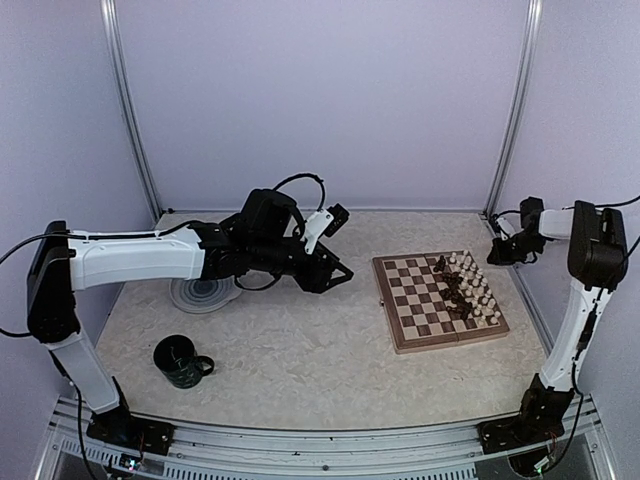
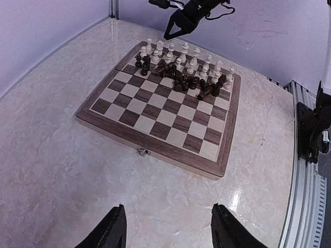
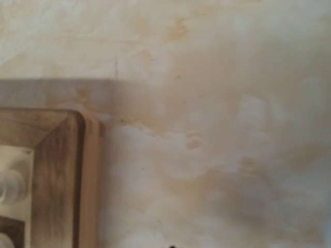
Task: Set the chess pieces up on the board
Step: Move the chessboard to the center of the board.
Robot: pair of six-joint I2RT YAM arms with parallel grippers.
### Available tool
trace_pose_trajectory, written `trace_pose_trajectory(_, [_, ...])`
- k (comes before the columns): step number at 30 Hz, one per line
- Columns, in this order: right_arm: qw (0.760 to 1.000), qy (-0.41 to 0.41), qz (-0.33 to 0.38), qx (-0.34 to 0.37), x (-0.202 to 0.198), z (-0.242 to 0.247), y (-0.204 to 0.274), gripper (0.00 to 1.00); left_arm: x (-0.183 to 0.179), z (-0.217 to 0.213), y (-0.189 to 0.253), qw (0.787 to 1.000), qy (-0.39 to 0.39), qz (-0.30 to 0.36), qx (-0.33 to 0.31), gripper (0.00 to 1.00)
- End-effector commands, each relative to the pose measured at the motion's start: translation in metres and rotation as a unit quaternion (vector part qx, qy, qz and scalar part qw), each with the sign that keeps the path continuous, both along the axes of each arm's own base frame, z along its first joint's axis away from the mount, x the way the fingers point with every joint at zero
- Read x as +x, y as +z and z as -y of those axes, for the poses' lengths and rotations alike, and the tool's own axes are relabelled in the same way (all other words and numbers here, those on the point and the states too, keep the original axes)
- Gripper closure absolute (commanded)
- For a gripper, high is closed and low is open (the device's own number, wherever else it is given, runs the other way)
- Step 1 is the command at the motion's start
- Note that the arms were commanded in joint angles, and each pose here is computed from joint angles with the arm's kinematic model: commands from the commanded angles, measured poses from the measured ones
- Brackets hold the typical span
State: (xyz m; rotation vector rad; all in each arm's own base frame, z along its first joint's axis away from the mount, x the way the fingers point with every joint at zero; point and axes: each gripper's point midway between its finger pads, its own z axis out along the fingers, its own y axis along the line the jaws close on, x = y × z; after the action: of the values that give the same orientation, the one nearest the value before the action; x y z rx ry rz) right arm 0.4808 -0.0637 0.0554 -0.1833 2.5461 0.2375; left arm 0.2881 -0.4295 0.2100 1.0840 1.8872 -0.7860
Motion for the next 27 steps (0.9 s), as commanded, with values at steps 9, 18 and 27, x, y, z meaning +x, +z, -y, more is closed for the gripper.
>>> trace_pose_trajectory(9, [0.993, 0.036, -0.05, 0.097, 0.007, -0.024, -0.025, 1.0, -0.016, 0.01, 0.003, 0.999, -0.034, -0.027, -0.017, 0.45])
trace_pose_trajectory(18, [0.986, 0.052, -0.08, 0.139, 0.002, -0.04, -0.042, 1.0, -0.015, 0.007, 0.014, 0.999, -0.032, -0.016, -0.022, 0.45])
trace_pose_trajectory(27, [0.978, 0.099, -0.098, 0.158, -0.001, -0.075, -0.047, 1.0, -0.01, -0.008, 0.004, 1.0, -0.011, -0.018, -0.021, 0.45])
